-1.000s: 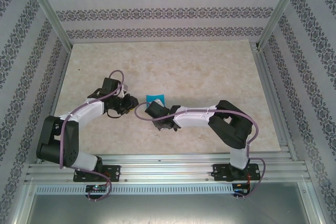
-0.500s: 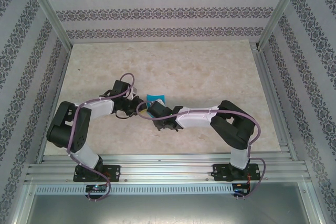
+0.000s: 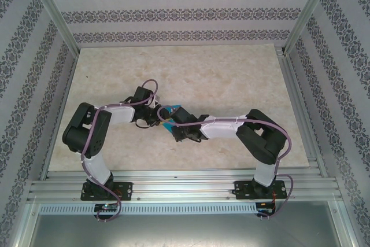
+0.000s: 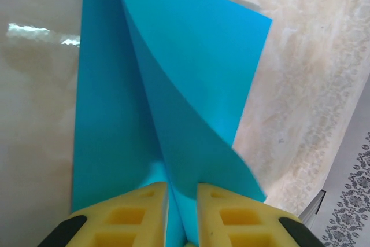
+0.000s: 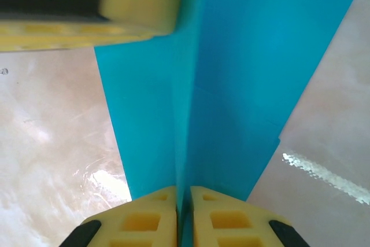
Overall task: Fold a paper plane with a square sheet of paper (fold left side to right side)
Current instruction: Fourth fold the wing at the center of the table.
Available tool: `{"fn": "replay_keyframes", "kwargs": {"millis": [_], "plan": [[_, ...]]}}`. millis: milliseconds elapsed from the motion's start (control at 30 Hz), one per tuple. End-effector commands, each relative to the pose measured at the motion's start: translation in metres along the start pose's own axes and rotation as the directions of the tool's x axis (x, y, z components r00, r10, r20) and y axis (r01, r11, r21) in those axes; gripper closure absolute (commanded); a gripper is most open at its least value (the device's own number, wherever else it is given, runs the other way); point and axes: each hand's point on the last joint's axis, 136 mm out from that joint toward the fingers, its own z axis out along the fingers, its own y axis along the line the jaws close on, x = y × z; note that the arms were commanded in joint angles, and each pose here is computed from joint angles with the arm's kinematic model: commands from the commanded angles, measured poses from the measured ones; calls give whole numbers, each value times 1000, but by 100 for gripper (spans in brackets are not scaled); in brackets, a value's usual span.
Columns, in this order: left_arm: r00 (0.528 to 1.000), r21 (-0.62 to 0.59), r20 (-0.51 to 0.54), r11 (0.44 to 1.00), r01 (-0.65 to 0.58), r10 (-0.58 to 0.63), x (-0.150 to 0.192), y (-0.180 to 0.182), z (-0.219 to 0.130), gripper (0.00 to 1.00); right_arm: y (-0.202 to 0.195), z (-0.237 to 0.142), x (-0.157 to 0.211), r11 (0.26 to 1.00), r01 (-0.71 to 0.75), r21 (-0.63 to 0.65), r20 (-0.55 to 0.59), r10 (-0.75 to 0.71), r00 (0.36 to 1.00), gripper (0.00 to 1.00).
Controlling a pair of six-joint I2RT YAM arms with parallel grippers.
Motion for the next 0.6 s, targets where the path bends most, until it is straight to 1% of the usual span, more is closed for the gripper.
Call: {"fn": "replay_keyframes", "kwargs": {"millis": [0,233,567], "plan": [[1000,20,9,1000,-20,19,-4,-10,8,79,-1,-3,3,1000,-19,-18,-11,18,1000,84],[1000,-9,-2,1000,-11,11,-1,0,14,80,-1,-19,-2,999,-43,-22,-6,43,999,77],[1000,-12,1,1000,-19,19,-1,0,14,81,0,-22,13,998,-56,-15,-67,55,996,77]]}}
